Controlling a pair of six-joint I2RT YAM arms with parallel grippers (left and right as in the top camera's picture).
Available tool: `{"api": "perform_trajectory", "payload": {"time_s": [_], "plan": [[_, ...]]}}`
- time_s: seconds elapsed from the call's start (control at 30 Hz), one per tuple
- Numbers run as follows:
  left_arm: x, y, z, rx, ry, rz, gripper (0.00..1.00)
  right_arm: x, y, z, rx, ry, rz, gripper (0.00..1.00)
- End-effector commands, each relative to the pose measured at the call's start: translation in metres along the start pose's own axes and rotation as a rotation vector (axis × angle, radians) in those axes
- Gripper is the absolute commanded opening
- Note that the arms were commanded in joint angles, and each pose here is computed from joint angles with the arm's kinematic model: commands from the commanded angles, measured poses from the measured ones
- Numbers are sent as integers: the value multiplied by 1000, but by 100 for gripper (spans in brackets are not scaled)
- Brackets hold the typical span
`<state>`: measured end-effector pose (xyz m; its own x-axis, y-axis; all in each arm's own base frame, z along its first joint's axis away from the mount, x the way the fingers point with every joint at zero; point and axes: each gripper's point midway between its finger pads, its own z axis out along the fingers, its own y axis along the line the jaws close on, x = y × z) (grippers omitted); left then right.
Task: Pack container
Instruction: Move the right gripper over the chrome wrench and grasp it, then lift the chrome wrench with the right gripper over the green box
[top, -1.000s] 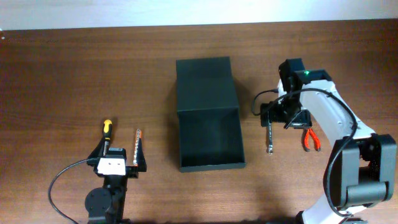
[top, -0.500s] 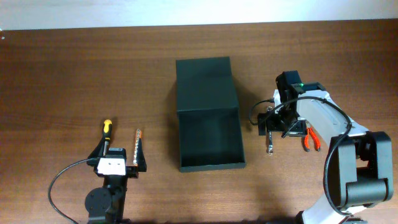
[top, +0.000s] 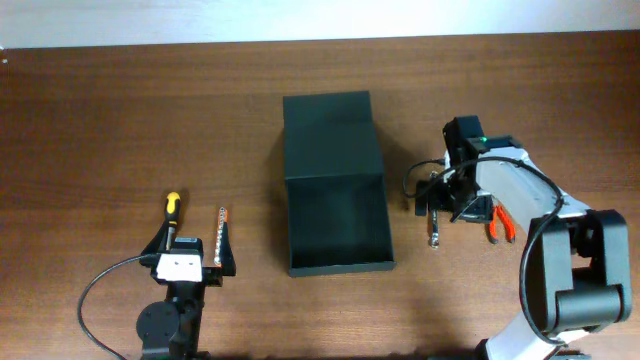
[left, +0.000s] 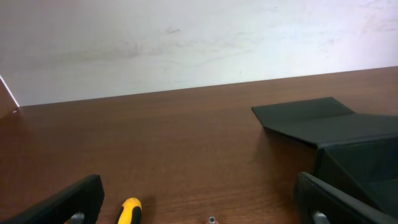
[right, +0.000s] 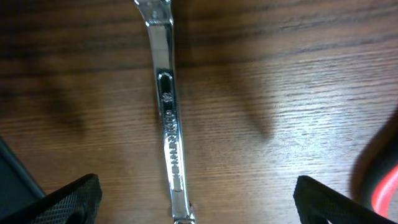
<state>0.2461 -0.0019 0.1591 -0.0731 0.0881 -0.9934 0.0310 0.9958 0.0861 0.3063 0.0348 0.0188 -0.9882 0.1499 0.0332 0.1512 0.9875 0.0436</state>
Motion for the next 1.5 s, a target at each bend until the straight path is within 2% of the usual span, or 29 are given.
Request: {"api": "perform_trajectory", "payload": {"time_s": [0.0,0.7,1.47], "plan": [[2,1,0,-2,-2,20,99,10,-3,15,22,33,2,99],[2,1,0,-2,-1,19,99,6,-1,16,78,5,-87,99],[2,1,0,-2,-2,20,99,6,-1,34,86,37,-88,99]]}}
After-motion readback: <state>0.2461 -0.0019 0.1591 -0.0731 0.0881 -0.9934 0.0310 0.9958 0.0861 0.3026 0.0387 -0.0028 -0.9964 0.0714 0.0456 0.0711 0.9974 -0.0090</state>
